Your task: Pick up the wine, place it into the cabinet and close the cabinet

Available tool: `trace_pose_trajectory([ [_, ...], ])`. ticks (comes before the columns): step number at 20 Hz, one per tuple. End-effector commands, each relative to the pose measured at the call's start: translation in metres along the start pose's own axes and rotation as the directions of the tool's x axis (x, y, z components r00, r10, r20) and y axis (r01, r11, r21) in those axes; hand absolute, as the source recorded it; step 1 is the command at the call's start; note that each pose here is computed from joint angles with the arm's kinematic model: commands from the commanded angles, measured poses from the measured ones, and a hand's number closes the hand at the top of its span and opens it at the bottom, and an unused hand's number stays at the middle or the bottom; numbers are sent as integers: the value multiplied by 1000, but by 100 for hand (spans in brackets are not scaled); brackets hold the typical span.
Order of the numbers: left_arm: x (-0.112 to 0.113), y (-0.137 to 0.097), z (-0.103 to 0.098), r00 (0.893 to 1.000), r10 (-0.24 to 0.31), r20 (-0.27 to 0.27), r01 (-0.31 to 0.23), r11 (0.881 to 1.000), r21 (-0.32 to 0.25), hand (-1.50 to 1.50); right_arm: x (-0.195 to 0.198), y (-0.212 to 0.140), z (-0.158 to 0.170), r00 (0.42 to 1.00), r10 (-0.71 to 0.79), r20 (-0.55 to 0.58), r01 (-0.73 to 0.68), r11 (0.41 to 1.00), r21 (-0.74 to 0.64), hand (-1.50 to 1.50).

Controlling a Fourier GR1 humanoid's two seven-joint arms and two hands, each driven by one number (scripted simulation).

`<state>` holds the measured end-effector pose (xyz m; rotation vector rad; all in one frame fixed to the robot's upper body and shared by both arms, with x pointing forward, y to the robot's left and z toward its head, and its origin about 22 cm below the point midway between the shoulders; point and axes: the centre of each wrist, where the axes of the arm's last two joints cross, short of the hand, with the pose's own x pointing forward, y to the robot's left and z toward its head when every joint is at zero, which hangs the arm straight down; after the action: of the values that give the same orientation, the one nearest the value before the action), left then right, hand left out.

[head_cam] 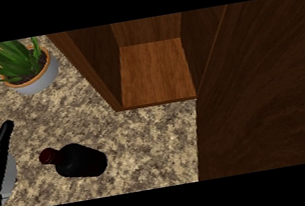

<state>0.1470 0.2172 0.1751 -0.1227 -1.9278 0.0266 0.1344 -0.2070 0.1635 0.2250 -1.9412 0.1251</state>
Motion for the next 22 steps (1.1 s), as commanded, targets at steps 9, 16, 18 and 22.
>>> trace_pose_trajectory([
  [9, 17, -11, 4, 998, -8, -58, 10, 999, 36, -150, 36, 24, 17, 1000, -14, -5, 14, 1000, 15, -150],
  [16, 25, -2, 3, 995, -33, -95, 40, 997, 69, -150, 45, 36, 6, 1000, -21, 10, 21, 1000, -3, -150],
  [18, 27, -4, -5, 995, -21, -100, 28, 997, 78, -150, 50, 36, 12, 998, -56, -21, 56, 998, 5, -150],
  [22, 25, 6, -2, 996, -38, -86, 46, 995, 92, -150, 53, 34, 16, 1000, -29, 5, 29, 999, -14, -150],
])
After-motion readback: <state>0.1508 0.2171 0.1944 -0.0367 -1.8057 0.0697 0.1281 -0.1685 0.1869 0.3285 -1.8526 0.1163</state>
